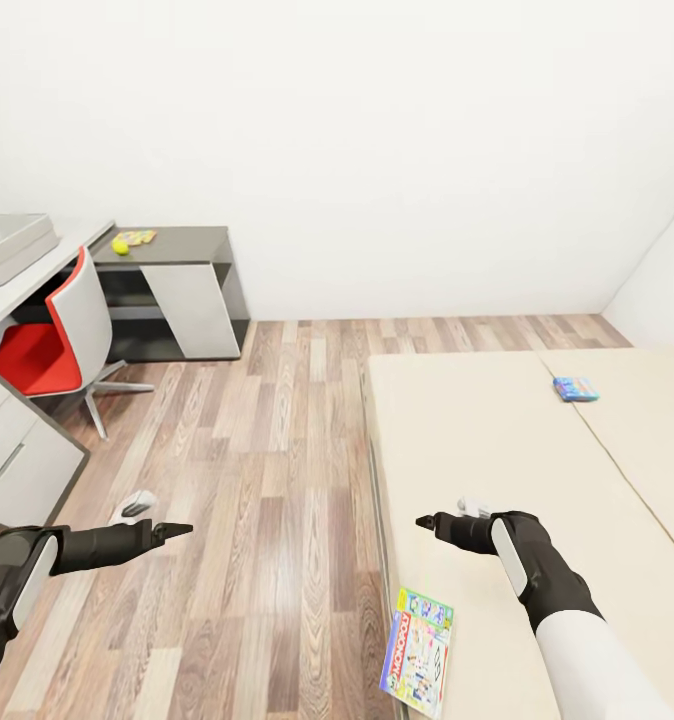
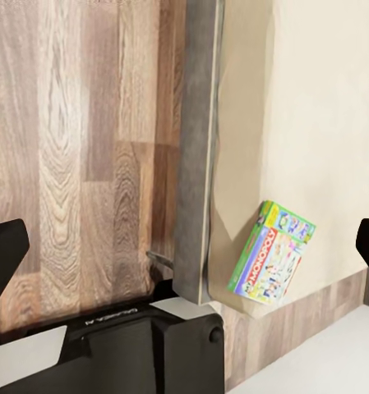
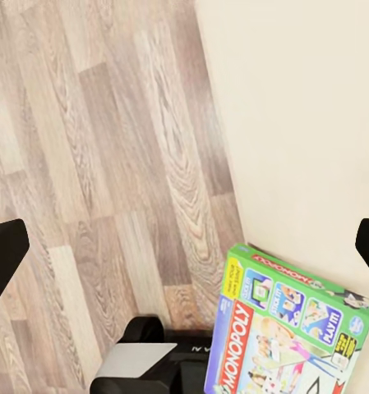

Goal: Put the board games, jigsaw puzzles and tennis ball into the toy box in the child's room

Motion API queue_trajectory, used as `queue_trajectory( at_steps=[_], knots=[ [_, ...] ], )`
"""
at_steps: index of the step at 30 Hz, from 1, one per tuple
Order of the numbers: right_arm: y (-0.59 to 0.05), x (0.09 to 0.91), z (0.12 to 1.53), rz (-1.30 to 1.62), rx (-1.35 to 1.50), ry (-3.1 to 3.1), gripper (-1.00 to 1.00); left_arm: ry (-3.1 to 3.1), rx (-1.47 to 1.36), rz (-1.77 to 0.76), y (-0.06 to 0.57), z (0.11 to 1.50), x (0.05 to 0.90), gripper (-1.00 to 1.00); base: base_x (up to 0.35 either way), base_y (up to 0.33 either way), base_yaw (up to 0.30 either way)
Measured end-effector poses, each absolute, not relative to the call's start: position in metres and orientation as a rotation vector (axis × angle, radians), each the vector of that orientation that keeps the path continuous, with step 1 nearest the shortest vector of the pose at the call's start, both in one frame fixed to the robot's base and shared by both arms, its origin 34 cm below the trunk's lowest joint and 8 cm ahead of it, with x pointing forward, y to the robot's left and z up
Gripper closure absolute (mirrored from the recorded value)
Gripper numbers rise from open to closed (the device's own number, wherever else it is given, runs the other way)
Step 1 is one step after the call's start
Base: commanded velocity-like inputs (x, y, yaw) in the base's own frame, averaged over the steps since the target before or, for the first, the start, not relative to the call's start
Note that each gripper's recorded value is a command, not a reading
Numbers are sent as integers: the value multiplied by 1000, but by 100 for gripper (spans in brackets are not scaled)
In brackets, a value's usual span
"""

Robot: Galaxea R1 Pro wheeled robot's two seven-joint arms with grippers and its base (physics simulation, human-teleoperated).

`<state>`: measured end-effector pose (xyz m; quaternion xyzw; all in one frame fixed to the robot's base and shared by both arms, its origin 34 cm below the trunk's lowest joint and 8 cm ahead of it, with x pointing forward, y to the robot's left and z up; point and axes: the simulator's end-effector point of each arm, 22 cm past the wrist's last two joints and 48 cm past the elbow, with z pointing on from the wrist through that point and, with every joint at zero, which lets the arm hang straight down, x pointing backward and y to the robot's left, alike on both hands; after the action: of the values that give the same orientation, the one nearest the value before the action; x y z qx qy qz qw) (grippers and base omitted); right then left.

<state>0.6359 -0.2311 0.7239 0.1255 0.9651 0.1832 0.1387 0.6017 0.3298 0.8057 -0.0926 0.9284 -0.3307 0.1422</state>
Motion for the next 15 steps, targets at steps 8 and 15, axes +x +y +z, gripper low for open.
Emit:
queue_trajectory(
  at_steps=[8,15],
  knots=[
    [-231,639,731,531,359,2777,-100,2666,-261,-954,330,812,604,-100,0,0,0],
    [-231,642,737,532,354,2766,-100,2655,-254,-954,330,818,606,-100,0,0,0]
  ],
)
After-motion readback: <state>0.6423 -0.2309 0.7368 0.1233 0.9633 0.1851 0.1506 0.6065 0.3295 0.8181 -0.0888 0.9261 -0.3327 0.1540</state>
